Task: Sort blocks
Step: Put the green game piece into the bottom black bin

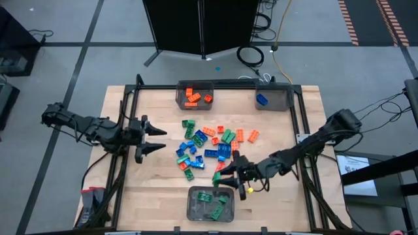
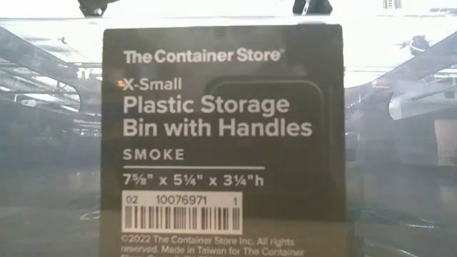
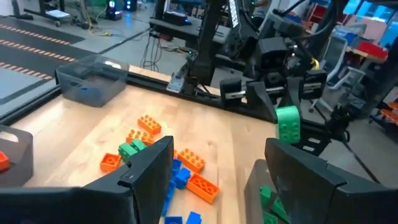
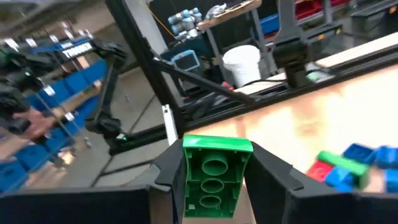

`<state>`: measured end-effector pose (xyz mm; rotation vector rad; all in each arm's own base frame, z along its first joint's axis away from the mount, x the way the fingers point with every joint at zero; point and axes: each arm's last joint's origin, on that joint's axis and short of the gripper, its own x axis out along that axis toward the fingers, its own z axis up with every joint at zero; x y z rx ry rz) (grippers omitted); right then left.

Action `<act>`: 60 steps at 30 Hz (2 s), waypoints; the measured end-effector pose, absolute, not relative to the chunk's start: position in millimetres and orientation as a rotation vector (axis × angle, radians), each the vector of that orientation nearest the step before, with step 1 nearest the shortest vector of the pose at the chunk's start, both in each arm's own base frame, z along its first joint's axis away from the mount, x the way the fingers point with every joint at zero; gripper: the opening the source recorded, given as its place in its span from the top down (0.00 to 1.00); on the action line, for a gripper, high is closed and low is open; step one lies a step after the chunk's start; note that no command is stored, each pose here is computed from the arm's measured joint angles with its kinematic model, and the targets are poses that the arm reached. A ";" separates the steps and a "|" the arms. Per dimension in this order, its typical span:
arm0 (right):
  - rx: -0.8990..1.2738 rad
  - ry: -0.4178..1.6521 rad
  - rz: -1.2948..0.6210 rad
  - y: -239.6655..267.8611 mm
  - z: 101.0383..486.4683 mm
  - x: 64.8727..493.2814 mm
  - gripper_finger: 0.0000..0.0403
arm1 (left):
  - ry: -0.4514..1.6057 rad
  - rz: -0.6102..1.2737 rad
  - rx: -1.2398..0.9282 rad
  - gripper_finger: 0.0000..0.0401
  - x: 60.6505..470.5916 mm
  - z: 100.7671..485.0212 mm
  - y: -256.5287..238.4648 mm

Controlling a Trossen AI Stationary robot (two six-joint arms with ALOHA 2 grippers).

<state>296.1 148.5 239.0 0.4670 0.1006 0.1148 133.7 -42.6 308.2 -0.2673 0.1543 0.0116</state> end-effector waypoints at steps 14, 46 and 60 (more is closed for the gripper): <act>0.395 0.393 0.171 192.8 229.7 349.5 0.72 | 0.188 -0.015 -0.237 0.36 127.9 304.6 -55.0; 0.231 0.692 -0.045 114.6 300.2 336.1 0.26 | 0.340 0.637 -0.266 0.36 184.7 254.8 -33.6; 0.044 0.914 -0.196 59.4 355.3 269.0 0.26 | 0.784 0.378 0.125 0.36 226.5 208.7 35.5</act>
